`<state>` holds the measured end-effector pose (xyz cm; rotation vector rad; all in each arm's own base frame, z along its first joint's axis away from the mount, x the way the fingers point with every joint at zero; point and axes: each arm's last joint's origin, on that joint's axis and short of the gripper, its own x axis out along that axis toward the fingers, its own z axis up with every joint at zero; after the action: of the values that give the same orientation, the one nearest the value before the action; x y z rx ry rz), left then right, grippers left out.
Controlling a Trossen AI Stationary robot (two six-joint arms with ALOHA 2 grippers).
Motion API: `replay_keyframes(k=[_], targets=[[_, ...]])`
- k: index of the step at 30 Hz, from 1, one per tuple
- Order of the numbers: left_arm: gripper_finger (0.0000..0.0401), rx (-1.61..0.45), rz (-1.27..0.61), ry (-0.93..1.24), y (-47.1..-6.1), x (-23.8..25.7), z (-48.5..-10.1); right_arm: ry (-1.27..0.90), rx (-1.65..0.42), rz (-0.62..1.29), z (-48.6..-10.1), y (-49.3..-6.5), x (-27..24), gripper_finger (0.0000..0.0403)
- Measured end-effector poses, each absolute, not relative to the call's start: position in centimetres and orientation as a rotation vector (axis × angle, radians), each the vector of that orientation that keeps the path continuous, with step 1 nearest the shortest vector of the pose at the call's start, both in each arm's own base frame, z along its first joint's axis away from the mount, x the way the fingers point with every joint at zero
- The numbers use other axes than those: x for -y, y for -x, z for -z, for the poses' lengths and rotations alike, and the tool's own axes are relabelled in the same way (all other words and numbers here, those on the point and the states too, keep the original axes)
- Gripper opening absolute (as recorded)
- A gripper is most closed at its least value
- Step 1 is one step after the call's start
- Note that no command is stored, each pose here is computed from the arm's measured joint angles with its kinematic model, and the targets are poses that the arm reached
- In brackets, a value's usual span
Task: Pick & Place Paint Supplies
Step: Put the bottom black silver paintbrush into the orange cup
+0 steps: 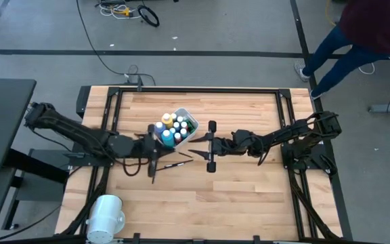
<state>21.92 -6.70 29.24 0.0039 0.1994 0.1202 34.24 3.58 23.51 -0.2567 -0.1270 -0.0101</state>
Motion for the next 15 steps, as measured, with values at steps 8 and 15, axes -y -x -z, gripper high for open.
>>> replay_keyframes(k=[8, 15], targets=[[0.0009, -0.448, -0.137, 0.006, -20.6, 6.4, -34.0, 0.235, 0.081, 0.002, -23.1, -34.3, -3.6, 0.0143], [0.0009, -0.495, -0.164, 0.122, -17.5, 5.6, -37.7, 0.235, 0.07, 0.0, -23.0, -34.3, -3.6, 0.0143]])
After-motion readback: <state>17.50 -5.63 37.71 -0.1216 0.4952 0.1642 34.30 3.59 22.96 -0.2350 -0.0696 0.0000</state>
